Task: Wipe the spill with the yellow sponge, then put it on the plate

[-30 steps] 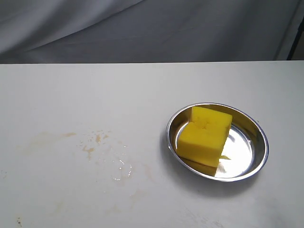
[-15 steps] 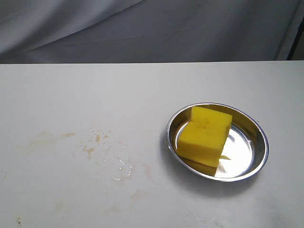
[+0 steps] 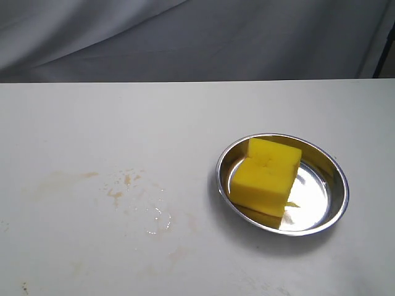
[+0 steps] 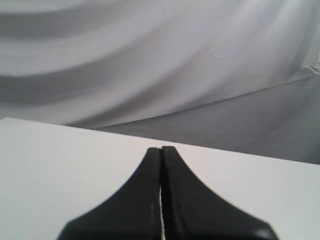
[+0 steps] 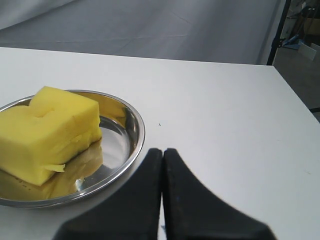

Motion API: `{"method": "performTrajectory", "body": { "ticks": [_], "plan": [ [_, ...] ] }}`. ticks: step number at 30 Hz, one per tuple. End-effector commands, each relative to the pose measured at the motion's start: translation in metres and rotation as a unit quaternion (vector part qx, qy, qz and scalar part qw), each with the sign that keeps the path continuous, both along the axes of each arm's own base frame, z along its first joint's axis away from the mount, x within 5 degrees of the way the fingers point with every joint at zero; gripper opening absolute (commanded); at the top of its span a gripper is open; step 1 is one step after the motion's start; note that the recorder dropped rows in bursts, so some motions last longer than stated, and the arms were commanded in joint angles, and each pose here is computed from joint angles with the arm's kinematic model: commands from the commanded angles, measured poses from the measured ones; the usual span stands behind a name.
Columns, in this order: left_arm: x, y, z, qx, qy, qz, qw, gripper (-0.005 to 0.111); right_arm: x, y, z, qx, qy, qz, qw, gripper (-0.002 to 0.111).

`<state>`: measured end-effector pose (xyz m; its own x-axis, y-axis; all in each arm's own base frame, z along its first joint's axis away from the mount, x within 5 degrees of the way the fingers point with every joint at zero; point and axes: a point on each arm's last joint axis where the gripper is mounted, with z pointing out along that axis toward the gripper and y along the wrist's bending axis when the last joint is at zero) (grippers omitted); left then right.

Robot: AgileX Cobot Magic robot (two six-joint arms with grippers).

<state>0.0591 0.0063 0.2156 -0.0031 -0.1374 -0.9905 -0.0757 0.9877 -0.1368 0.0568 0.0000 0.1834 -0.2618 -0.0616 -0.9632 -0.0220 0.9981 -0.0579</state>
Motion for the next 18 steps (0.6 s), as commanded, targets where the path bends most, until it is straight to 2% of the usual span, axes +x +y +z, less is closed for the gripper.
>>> {"method": "performTrajectory", "body": {
  "ticks": [1, 2, 6, 7, 9, 12, 14, 18],
  "plan": [
    [0.001, 0.0, -0.013, -0.018, 0.017, 0.003, 1.0, 0.0, 0.0, 0.0, 0.0, 0.004, -0.003, -0.004, 1.0, 0.0],
    [0.001, 0.001, -0.015, -0.033, 0.027, 0.009, 0.999, 0.0, 0.0, 0.0, 0.0, 0.004, -0.003, -0.004, 1.0, 0.0],
    [0.001, -0.002, -0.017, -0.009, 0.039, -0.008, 0.999, 0.0, 0.0, 0.0, 0.0, 0.004, -0.003, -0.004, 1.0, 0.0],
    [0.001, -0.004, -0.018, 0.025, 0.043, -0.021, 0.999, 0.0, 0.0, 0.0, 0.0, 0.004, -0.003, -0.004, 1.0, 0.0],
    [0.001, -0.005, -0.018, 0.046, 0.044, -0.031, 0.997, 0.0, 0.0, 0.0, 0.0, 0.004, -0.003, -0.004, 1.0, 0.0],
    [0.001, -0.005, -0.021, 0.047, 0.061, -0.032, 0.996, 0.0, 0.0, 0.0, 0.0, 0.004, -0.003, -0.004, 1.0, 0.0],
    [-0.001, -0.006, -0.029, 0.047, 0.107, -0.035, 0.993, 0.0, 0.0, 0.0, 0.0, 0.004, -0.003, -0.004, 1.0, 0.0],
    [-0.001, -0.006, -0.029, 0.049, 0.108, -0.036, 0.992, 0.0, 0.0, 0.0, 0.0, 0.004, -0.003, -0.004, 1.0, 0.0]
  ]
}}
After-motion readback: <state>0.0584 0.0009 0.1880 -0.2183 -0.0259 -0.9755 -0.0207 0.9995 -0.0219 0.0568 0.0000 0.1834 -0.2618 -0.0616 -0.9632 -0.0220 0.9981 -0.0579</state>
